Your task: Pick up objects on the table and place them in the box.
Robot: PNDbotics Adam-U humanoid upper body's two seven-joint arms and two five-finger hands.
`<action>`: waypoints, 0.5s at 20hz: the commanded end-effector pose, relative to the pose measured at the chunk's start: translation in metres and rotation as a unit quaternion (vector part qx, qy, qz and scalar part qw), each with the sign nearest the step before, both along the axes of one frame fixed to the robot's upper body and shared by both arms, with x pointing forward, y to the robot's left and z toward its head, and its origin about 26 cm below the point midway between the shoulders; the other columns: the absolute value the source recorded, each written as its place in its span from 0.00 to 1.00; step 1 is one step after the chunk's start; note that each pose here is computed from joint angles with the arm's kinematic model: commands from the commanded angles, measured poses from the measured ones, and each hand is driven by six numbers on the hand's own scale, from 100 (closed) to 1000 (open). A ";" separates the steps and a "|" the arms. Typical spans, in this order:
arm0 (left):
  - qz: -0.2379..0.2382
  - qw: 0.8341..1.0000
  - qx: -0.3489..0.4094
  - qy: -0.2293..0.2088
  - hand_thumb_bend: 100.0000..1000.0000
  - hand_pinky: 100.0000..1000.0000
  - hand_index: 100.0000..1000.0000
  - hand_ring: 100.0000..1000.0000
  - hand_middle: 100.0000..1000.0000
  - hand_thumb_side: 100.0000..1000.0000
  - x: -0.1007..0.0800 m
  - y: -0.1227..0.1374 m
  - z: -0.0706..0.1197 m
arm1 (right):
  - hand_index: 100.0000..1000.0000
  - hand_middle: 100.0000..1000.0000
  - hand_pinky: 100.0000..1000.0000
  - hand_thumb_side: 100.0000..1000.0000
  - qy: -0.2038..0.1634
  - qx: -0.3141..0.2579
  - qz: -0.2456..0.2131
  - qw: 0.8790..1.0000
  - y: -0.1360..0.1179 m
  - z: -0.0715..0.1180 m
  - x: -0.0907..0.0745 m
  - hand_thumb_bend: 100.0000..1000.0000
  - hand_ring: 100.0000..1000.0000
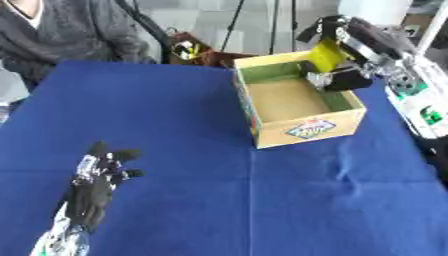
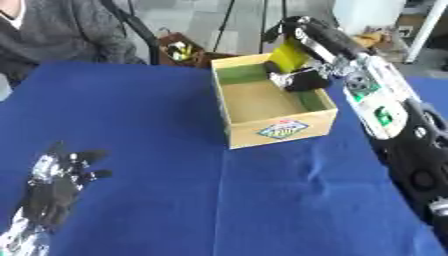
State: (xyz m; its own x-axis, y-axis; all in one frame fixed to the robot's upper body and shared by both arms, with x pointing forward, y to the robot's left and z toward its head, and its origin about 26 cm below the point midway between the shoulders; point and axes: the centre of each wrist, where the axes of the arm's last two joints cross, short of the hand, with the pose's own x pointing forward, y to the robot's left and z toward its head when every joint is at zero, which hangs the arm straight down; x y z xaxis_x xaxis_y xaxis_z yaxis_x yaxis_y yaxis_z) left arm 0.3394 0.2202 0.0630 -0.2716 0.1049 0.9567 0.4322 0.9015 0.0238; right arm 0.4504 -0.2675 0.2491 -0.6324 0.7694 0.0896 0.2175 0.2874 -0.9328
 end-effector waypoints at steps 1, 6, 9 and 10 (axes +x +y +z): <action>-0.022 1.000 0.000 -0.019 0.19 0.70 0.62 0.93 0.67 1.00 0.003 -0.008 0.012 | 0.77 0.66 0.49 0.00 -0.029 -0.004 -0.040 0.999 -0.018 0.010 0.003 0.00 0.33; -0.049 0.998 0.001 -0.029 0.19 0.70 0.62 0.93 0.67 1.00 0.005 -0.019 0.019 | 0.78 0.70 0.51 0.04 -0.013 -0.016 -0.083 0.996 -0.033 -0.021 0.012 0.00 0.39; -0.059 0.998 0.000 -0.033 0.18 0.70 0.62 0.93 0.67 1.00 0.006 -0.024 0.021 | 0.78 0.72 0.54 0.11 0.008 -0.029 -0.113 0.993 -0.044 -0.043 0.016 0.00 0.42; -0.061 0.998 0.000 -0.033 0.18 0.70 0.62 0.93 0.67 1.00 0.006 -0.024 0.022 | 0.79 0.74 0.57 0.18 0.015 -0.032 -0.123 0.992 -0.048 -0.050 0.017 0.00 0.46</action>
